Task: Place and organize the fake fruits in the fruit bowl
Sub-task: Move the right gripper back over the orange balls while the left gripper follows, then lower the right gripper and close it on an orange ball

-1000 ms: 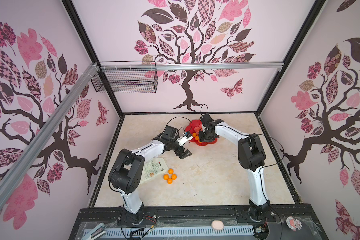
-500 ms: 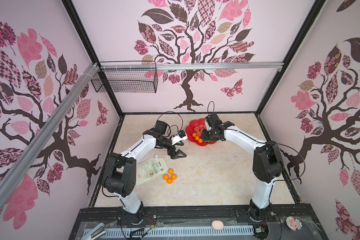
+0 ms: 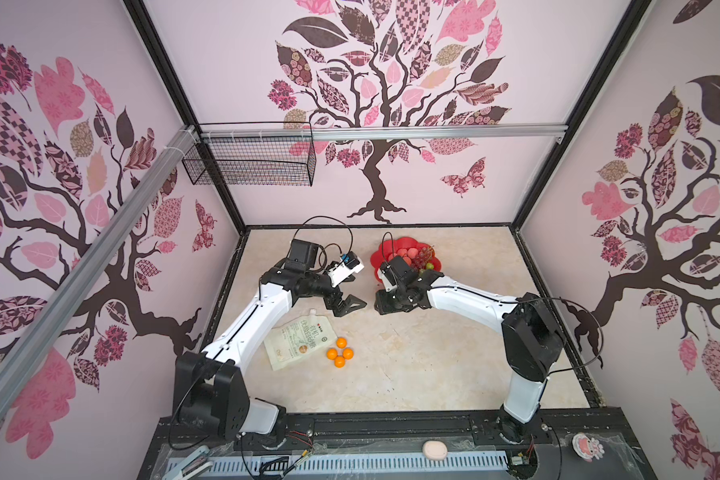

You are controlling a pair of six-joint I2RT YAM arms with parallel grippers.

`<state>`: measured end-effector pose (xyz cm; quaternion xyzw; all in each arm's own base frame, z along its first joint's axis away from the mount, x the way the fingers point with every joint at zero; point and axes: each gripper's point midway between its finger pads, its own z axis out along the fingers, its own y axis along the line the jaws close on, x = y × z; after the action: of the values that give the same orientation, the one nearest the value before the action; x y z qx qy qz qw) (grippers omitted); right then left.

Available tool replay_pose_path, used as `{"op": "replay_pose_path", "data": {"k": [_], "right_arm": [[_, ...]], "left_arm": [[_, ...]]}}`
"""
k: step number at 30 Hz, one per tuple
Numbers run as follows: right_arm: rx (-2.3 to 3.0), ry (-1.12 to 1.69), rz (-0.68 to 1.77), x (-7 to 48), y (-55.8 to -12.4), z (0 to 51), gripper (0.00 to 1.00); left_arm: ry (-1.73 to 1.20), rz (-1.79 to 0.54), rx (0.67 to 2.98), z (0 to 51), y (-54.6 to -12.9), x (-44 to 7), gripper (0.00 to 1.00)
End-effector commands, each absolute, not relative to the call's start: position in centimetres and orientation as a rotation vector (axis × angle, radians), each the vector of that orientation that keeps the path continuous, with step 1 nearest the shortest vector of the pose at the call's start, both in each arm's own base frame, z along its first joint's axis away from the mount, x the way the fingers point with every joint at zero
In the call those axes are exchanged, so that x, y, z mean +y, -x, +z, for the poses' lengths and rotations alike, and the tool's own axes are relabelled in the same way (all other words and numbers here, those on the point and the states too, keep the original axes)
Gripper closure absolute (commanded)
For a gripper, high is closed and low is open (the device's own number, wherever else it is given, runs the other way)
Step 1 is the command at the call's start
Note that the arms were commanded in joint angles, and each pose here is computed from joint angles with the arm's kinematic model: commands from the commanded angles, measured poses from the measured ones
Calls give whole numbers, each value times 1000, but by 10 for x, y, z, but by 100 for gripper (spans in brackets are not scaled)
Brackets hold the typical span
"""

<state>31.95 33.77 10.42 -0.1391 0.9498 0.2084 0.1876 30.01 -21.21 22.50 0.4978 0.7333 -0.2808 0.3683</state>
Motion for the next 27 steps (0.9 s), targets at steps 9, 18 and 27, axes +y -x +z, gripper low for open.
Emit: {"op": "replay_pose_path", "data": {"k": [9,18,27], "right_arm": [[2684,510,773,389,-271,109,55],[2724,644,798,421,-247,89,55],[2772,721,780,438,-234,66,55]], "left_arm": [[-1092,-529,2188,186,-248,-162,2],[-1132,-356,2273,166,-224,-130,2],[-1113,-271,2362,154,-213,-111,2]]}}
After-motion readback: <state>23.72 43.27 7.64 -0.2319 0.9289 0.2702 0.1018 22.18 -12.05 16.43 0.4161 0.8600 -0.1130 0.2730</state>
